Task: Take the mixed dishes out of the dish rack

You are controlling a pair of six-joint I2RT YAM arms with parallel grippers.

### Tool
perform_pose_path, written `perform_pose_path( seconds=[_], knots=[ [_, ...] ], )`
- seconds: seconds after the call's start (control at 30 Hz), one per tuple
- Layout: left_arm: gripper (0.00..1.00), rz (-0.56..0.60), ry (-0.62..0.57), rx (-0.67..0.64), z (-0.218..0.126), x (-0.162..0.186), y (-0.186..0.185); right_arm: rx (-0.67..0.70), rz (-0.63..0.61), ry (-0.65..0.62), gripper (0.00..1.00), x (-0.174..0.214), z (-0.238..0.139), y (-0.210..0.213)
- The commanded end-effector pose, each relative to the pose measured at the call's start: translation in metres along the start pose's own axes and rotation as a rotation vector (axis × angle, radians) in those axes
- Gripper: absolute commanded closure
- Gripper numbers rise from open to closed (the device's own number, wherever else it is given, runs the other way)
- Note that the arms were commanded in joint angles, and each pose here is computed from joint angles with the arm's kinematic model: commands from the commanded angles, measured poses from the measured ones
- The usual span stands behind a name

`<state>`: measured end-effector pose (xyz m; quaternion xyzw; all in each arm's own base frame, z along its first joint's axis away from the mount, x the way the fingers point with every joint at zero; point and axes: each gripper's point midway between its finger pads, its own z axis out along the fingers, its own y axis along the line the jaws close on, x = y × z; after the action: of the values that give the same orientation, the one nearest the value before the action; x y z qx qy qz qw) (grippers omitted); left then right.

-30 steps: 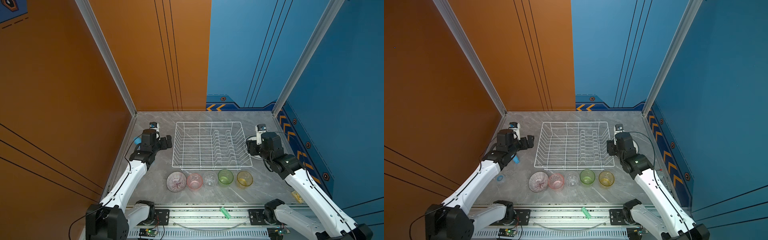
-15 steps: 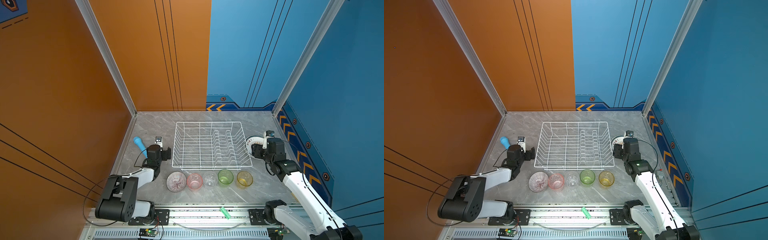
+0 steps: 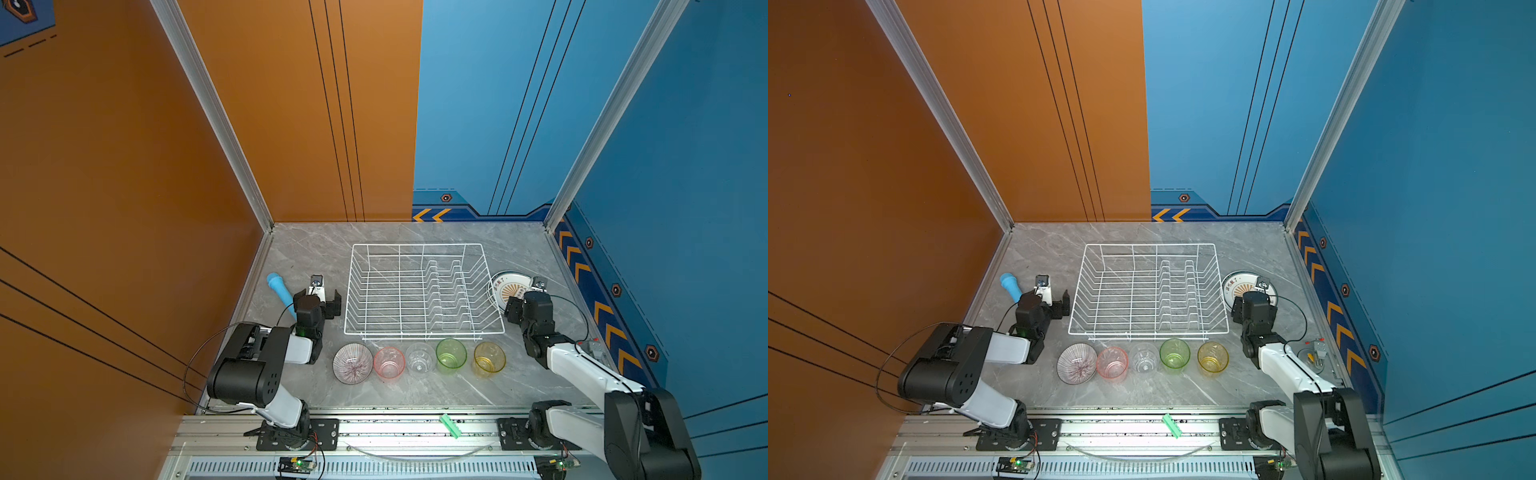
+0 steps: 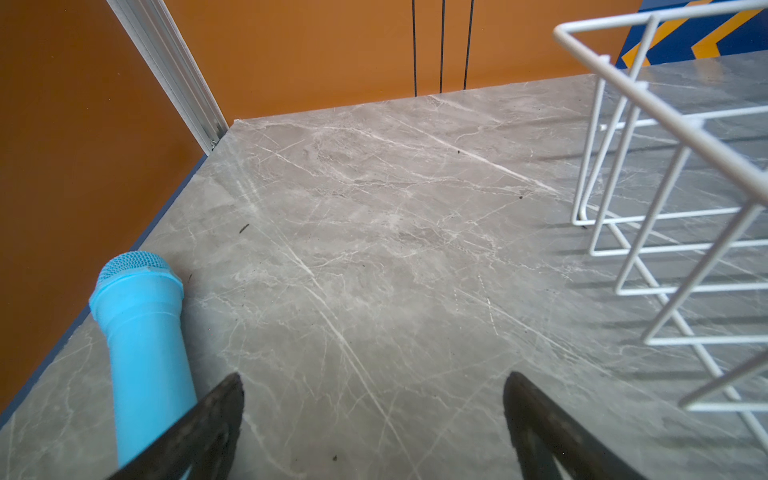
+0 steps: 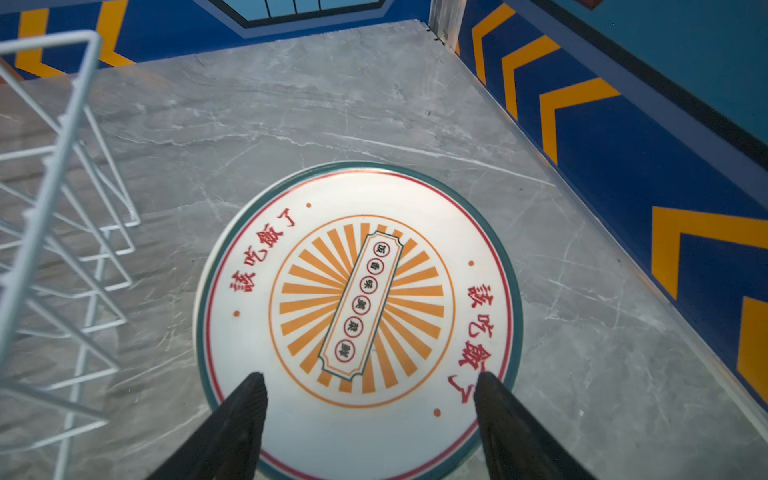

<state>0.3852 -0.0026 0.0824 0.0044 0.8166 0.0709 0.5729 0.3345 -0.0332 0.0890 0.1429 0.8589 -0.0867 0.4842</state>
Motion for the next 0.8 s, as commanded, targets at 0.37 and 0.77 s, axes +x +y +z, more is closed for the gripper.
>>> perform_pose_path(
  seconds=[0.37, 0.77],
  knots=[
    [0.02, 0.001, -0.041, 0.007, 0.001, -0.012, 0.002, -0.05, -0.026, -0.324, 0.09, -0.033, 0.026, 0.015],
    [0.02, -0.002, -0.034, 0.008, 0.002, -0.012, 0.002, -0.042, -0.039, -0.238, 0.0, -0.032, 0.038, 0.018]
  ],
)
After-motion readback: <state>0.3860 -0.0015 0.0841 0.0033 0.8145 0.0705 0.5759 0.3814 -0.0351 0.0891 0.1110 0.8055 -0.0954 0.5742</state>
